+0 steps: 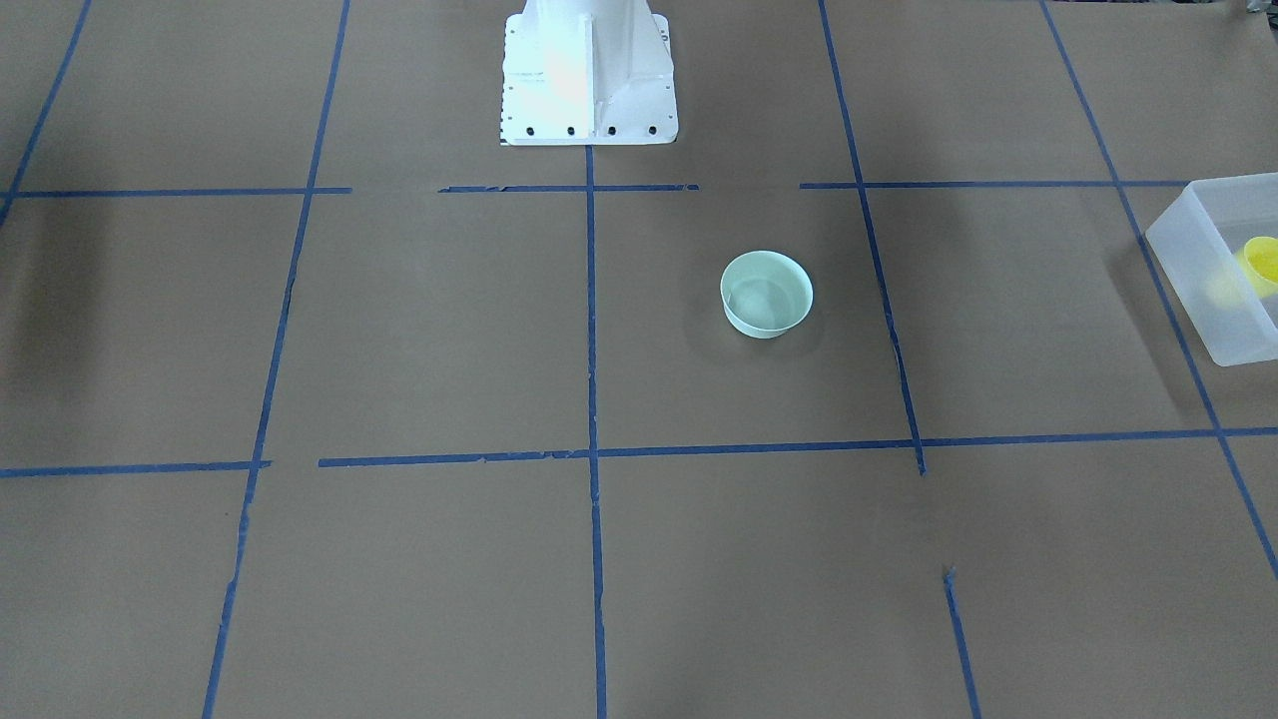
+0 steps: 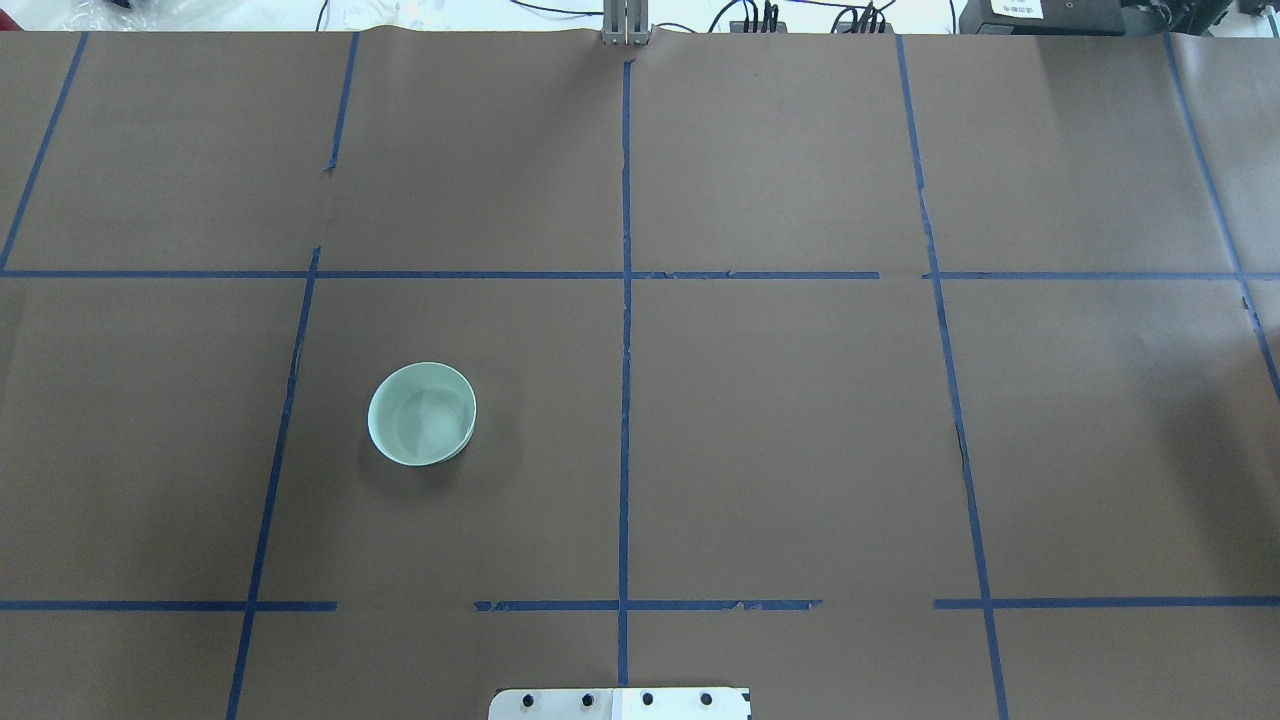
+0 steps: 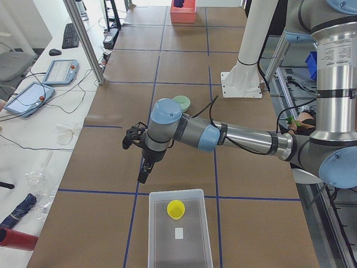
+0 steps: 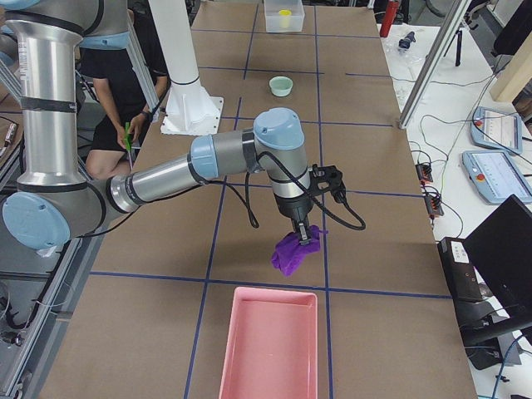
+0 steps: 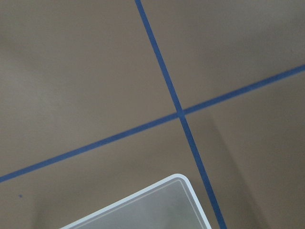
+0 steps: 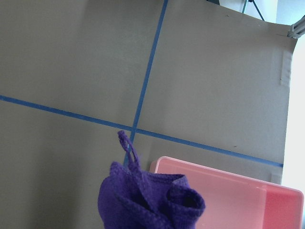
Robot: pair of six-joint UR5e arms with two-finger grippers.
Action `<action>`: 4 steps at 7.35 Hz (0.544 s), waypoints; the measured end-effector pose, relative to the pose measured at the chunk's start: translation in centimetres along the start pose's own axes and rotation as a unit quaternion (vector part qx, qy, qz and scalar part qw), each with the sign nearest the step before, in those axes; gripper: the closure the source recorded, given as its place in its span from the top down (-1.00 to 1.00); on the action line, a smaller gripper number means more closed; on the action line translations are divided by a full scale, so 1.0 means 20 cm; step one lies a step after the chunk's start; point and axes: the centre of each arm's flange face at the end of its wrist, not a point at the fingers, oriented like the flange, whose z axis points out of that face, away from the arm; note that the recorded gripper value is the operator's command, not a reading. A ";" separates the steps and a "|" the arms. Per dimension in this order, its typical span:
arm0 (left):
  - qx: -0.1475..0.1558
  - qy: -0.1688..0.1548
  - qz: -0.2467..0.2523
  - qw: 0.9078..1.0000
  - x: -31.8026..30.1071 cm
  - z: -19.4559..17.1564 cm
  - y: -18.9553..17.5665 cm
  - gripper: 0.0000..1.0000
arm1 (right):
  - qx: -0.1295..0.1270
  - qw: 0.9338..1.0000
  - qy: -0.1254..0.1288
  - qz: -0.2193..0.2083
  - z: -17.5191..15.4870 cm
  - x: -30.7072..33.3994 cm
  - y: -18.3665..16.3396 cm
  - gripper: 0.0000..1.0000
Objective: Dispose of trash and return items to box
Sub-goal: 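Carry the purple cloth with the right gripper into the pink bin and release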
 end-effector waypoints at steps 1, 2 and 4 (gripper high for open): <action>-0.001 0.028 -0.023 0.999 0.17 0.00 -0.05 1.00 | -0.011 1.000 0.008 -0.013 0.05 0.08 0.04 -1.00; -0.007 0.059 -0.042 0.997 0.39 0.01 -0.10 1.00 | -0.028 0.999 0.013 -0.022 0.12 0.17 0.09 -1.00; -0.020 0.108 -0.063 0.992 0.80 0.09 -0.13 1.00 | -0.049 0.998 0.012 -0.029 0.33 0.35 0.19 -0.61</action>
